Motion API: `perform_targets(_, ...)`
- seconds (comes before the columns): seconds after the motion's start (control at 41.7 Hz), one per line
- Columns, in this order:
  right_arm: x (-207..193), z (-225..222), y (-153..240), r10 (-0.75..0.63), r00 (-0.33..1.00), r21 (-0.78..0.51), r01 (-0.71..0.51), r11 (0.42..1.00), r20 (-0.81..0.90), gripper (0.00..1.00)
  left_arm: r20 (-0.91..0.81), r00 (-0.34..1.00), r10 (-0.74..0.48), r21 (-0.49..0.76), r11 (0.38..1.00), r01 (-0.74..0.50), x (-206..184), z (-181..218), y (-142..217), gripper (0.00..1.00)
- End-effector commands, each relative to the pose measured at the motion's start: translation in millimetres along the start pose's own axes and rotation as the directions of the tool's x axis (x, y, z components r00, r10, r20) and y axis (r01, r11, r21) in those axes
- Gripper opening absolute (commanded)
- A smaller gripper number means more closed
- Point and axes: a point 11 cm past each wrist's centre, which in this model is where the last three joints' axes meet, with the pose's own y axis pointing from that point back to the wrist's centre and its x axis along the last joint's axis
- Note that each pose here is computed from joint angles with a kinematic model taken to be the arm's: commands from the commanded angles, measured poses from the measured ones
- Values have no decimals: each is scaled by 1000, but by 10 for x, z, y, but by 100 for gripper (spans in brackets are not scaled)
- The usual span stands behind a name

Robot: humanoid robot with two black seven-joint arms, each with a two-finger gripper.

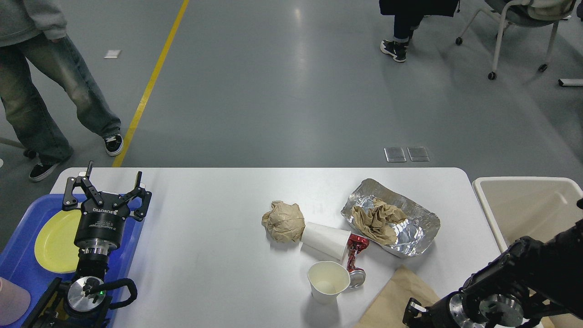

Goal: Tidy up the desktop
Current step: 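Grasp the brown paper bag with the right gripper, then lift the paper bag and drop it into the white bin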

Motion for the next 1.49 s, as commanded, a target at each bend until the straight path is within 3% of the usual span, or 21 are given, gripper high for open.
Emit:
perform_targets(0.0,15,-2,0,13,999,1,-13,1000,44,0,0,1000,0,0,1000,0,-1,0,-1,96)
perform_targets(0.552,58,7,151,10,999,-9,-10,1000,51,0,1,1000,-1,0,1000,1,-1,0,-1,96)
perform_targets(0.696,203,17,588,-11,999,-14,12,1000,43,0,0,1000,0,0,1000,0,-1,0,-1,96)
perform_targets(1.224,596,-238,2844,111,983,-39,-118,992,-144,0,1,1000,-1,0,1000,1,-1,0,-1,96)
perform_targets(1.344,566,-334,3124,143,974,-5,-146,989,-175,0,1,1000,-1,0,1000,1,-1,0,-1,96)
perform_targets(1.464,580,-357,3155,165,970,6,-166,986,-181,0,0,1000,0,0,1000,0,-1,0,-1,96)
